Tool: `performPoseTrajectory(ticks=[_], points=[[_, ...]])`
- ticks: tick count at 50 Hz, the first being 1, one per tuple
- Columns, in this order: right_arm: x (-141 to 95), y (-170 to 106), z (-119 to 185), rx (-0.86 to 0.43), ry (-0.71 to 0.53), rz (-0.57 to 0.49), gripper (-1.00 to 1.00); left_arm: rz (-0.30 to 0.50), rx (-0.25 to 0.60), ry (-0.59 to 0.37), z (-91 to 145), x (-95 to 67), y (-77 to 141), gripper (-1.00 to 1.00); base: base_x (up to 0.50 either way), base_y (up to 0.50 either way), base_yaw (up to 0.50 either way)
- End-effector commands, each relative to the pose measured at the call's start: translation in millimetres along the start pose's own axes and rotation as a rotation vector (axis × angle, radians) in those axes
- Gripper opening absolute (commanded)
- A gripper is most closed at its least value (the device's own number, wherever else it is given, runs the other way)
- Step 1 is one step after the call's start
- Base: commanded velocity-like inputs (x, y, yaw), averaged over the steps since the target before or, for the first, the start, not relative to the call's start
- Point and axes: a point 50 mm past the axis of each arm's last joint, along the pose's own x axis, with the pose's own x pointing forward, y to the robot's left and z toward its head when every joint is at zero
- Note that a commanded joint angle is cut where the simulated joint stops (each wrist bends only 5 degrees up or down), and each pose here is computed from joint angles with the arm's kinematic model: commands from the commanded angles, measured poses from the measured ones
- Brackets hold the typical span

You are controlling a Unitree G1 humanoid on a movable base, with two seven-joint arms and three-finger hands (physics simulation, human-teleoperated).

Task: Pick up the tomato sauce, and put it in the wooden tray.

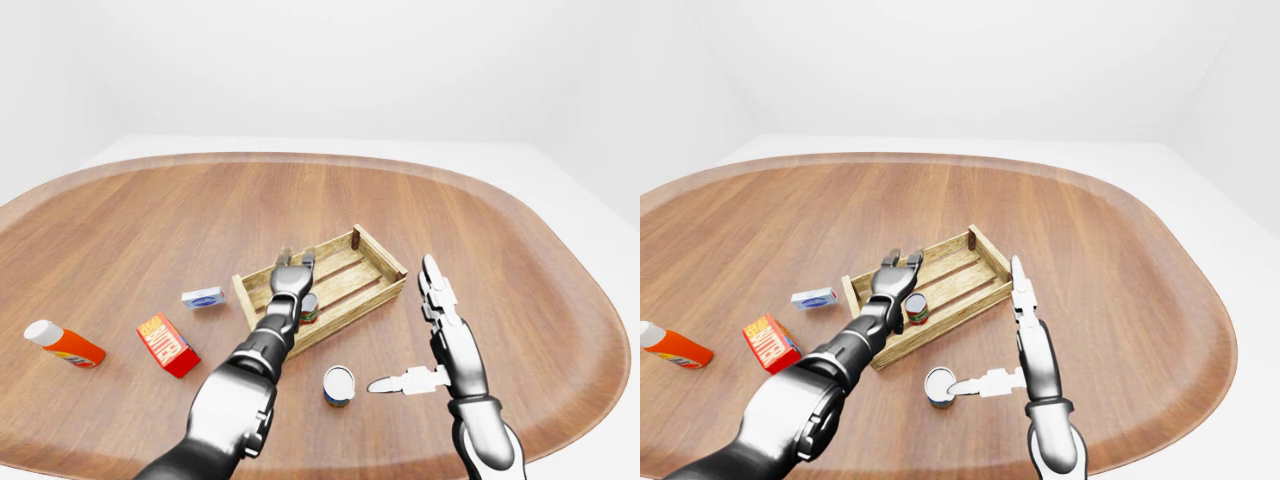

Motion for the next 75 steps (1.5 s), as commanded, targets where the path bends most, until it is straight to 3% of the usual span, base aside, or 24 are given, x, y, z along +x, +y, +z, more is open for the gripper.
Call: performPoseTrajectory(ticks=[1, 7, 11, 18, 25, 38, 44, 46, 48, 50, 53, 56, 63, 66, 75], points=[[0, 0, 0, -0.001, -0.001, -0.001, 1.00, 0.002, 0.014, -0.006, 1, -0.8, -2, 1.00, 0.20, -0.03, 0.00], [0, -1, 0, 0.001, 0.001, -0.002, 1.00, 0.005, 0.046, -0.023, 3, -1.2, -2, 1.00, 0.20, -0.03, 0.00], [0, 0, 0, -0.001, 0.002, -0.001, 1.00, 0.110, 0.061, -0.034, 3, 2.1, 13, 1.00, 0.20, -0.03, 0.00], [0, 1, 0, -0.003, 0.001, 0.000, 1.00, 0.222, 0.064, -0.062, 4, 3.4, 33, 1.00, 0.20, -0.03, 0.00], [0, 1, 0, -0.003, 0.001, -0.001, 1.00, 0.272, 0.112, -0.116, 9, -17.9, 38, 1.00, 0.19, -0.02, 0.00], [-1, 1, -1, -0.006, 0.004, 0.001, 1.00, 0.315, 0.154, -0.080, 1, -54.4, 47, 1.00, 0.19, -0.02, 0.00], [-1, 0, 0, -0.003, 0.003, 0.000, 1.00, 0.441, 0.105, -0.039, -14, -95.4, 69, 1.00, 0.19, -0.02, 0.00], [-1, 0, 0, -0.004, 0.003, 0.000, 1.00, 0.464, 0.087, -0.056, -17, -108.8, 72, 1.00, 0.20, -0.03, 0.00], [0, 1, 0, -0.005, 0.002, 0.001, 1.00, 0.525, 0.040, -0.090, -25, -134.9, 82, 1.00, 0.19, -0.03, 0.00], [0, 1, -1, -0.005, 0.002, 0.001, 1.00, 0.540, 0.026, -0.098, -27, -141.3, 85, 1.00, 0.19, -0.03, 0.00], [1, 2, 0, -0.009, 0.001, 0.003, 1.00, 0.614, -0.025, -0.113, -38, -165.6, 97, 1.00, 0.19, -0.02, 0.00], [1, 2, 0, -0.008, -0.001, 0.003, 1.00, 0.642, -0.064, -0.107, -45, -177.2, 97, 1.00, 0.19, -0.03, 0.00], [0, 2, 0, -0.010, -0.002, 0.004, 1.00, 0.637, -0.127, -0.016, -65, -192.6, 78, 1.00, 0.19, -0.03, 0.00], [1, 2, 0, -0.009, -0.003, 0.003, 1.00, 0.616, -0.188, 0.006, -73, -206.4, 73, 1.00, 0.20, -0.03, 0.00], [0, 2, 0, -0.012, -0.001, 0.004, 1.00, 0.625, -0.230, 0.187, -96, -230.4, 52, 1.00, 0.19, -0.02, 0.00]])
